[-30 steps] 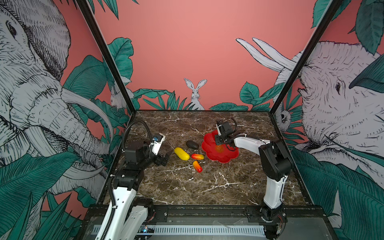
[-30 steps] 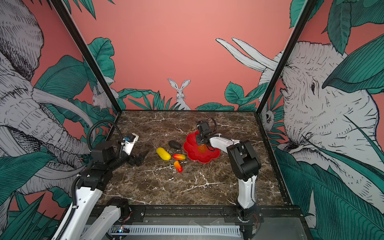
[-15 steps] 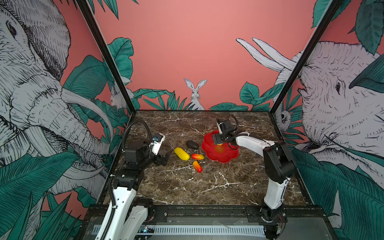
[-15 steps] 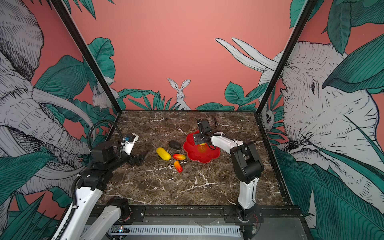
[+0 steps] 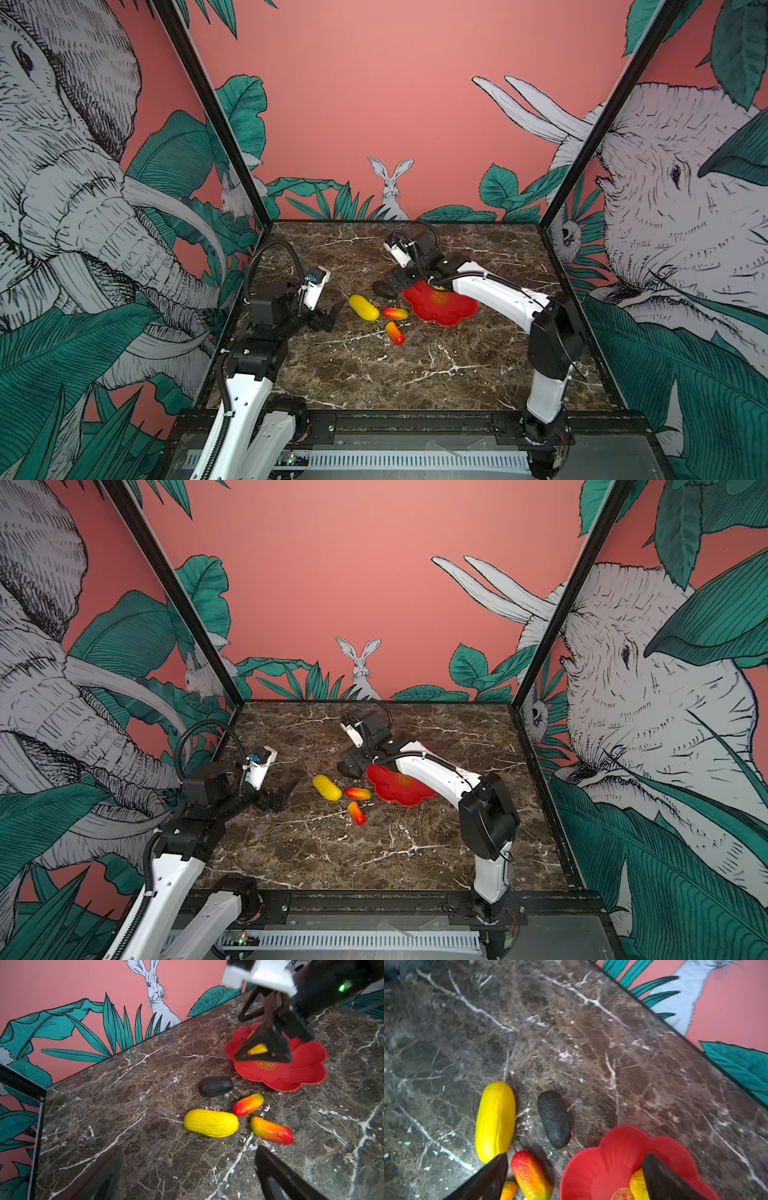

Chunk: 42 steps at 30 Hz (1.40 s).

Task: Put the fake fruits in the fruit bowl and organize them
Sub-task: 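Move the right gripper to the dark avocado and grasp it, then carry the avocado with the right gripper into the bowl beside the apple and release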

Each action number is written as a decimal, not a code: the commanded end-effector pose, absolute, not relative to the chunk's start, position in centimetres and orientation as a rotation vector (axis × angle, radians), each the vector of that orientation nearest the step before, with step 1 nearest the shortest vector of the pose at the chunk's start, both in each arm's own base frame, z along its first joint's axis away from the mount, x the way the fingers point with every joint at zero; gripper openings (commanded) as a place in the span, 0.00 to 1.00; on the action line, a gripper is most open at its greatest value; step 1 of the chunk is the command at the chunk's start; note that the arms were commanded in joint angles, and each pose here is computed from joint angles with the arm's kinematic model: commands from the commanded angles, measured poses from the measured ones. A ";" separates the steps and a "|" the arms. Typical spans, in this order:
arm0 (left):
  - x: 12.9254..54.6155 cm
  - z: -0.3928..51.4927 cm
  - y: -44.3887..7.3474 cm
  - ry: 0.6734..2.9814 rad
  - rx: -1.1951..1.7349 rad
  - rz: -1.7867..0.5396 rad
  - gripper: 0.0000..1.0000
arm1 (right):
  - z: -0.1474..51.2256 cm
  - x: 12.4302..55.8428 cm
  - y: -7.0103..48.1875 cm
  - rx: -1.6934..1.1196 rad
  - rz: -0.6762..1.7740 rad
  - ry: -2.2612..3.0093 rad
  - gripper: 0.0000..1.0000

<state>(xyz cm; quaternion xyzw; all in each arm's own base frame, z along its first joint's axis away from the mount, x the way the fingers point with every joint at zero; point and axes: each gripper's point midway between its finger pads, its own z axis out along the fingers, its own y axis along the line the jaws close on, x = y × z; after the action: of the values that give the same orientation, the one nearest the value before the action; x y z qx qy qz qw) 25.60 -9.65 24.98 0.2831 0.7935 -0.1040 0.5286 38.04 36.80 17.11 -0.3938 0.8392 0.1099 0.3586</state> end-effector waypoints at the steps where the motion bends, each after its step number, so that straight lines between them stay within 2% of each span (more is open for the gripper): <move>1: 25.4 25.1 -9.7 1.877 0.681 -0.254 1.00 | 14.4 37.5 38.9 -1.132 0.320 2.183 1.00; 8: 25.4 25.1 -9.7 1.876 0.681 -0.255 1.00 | 10.0 38.2 41.8 -1.152 0.395 2.237 1.00; 14: 25.4 25.0 -9.8 1.880 0.683 -0.259 1.00 | 7.1 39.2 41.8 -1.098 0.356 2.270 0.97; 22: 25.5 24.9 -9.9 1.885 0.687 -0.264 1.00 | 4.5 39.7 41.5 -1.075 0.304 2.323 0.87; 26: 25.5 25.0 -9.9 1.883 0.688 -0.265 1.00 | 4.2 39.9 41.7 -1.077 0.308 2.321 0.75; 31: 25.4 25.0 -9.9 1.883 0.688 -0.264 1.00 | 4.4 40.0 41.8 -1.072 0.309 2.322 0.50; 38: 25.4 25.1 -9.8 1.879 0.689 -0.262 1.00 | 6.6 40.0 41.9 -1.069 0.318 2.298 0.34; 42: 25.4 25.0 -9.8 1.880 0.688 -0.263 1.00 | 9.9 39.7 41.8 -1.064 0.333 2.263 0.26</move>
<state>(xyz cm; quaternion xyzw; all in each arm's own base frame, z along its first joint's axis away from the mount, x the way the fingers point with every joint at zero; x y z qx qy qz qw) 25.49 -9.84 25.03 0.2859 0.7916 -0.1094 0.5288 39.34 41.47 4.62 -0.4045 0.8673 0.1163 0.2659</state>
